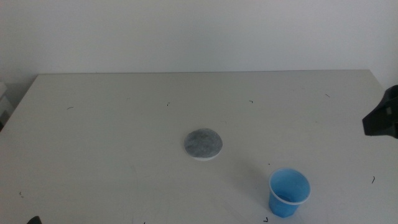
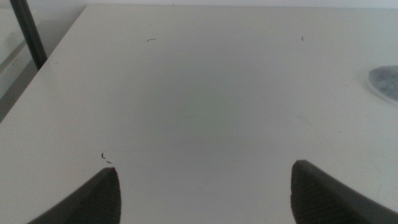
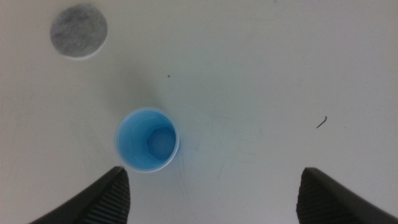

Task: Place an empty cup on a cup mat.

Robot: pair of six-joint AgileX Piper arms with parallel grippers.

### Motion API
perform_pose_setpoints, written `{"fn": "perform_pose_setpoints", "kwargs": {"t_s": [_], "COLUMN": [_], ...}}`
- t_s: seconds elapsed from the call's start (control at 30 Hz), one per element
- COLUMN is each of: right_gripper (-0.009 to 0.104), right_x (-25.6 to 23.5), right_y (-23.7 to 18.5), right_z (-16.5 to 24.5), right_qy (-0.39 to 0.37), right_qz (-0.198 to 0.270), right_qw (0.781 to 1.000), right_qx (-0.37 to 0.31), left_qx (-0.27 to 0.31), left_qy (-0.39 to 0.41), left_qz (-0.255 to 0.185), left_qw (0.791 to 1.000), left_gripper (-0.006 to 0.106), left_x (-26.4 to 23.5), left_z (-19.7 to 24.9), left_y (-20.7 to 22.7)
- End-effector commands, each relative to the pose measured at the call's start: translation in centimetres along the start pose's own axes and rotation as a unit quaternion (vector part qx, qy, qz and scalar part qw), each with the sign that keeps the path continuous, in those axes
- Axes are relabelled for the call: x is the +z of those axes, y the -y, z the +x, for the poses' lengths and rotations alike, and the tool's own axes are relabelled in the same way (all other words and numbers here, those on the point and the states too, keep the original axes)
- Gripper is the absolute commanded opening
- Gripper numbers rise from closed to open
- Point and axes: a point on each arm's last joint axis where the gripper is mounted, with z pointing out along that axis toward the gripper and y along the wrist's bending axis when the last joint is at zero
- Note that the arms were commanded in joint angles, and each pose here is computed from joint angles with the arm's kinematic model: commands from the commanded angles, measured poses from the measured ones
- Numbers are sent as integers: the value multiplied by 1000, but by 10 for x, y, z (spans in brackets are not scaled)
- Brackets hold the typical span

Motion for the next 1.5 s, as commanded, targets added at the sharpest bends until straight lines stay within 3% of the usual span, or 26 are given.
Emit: {"fn": "perform_pose_setpoints", "kwargs": {"t_s": [0.0, 0.2, 0.67, 1.1, 1.3, 1.47], "right_gripper": [94, 94, 94, 92, 84, 68], "right_x": [1, 33, 118, 181, 203, 211], "right_y": [-9, -29, -42, -44, -44, -45], "right_z": [-10, -14, -19, -4, 0, 3], "right_qy": [18, -34, -146, -172, -193, -205], "right_qz": [-2, -5, 60, 60, 67, 70], "right_qw": [1000, 998, 987, 983, 978, 976], "right_qx": [-17, -52, 13, 23, 30, 34], "left_qx": [-6, -6, -6, -6, -6, -6], "left_qy": [41, 41, 41, 41, 41, 41], "left_qz": [5, 5, 5, 5, 5, 5], "left_qw": [999, 999, 999, 999, 999, 999], "left_gripper": [105, 105, 105, 105, 105, 105], "left_x": [-2, -2, -2, -2, -2, -2], "left_z": [-8, -8, -8, -8, -8, -8], "left_y": [1, 1, 1, 1, 1, 1]}}
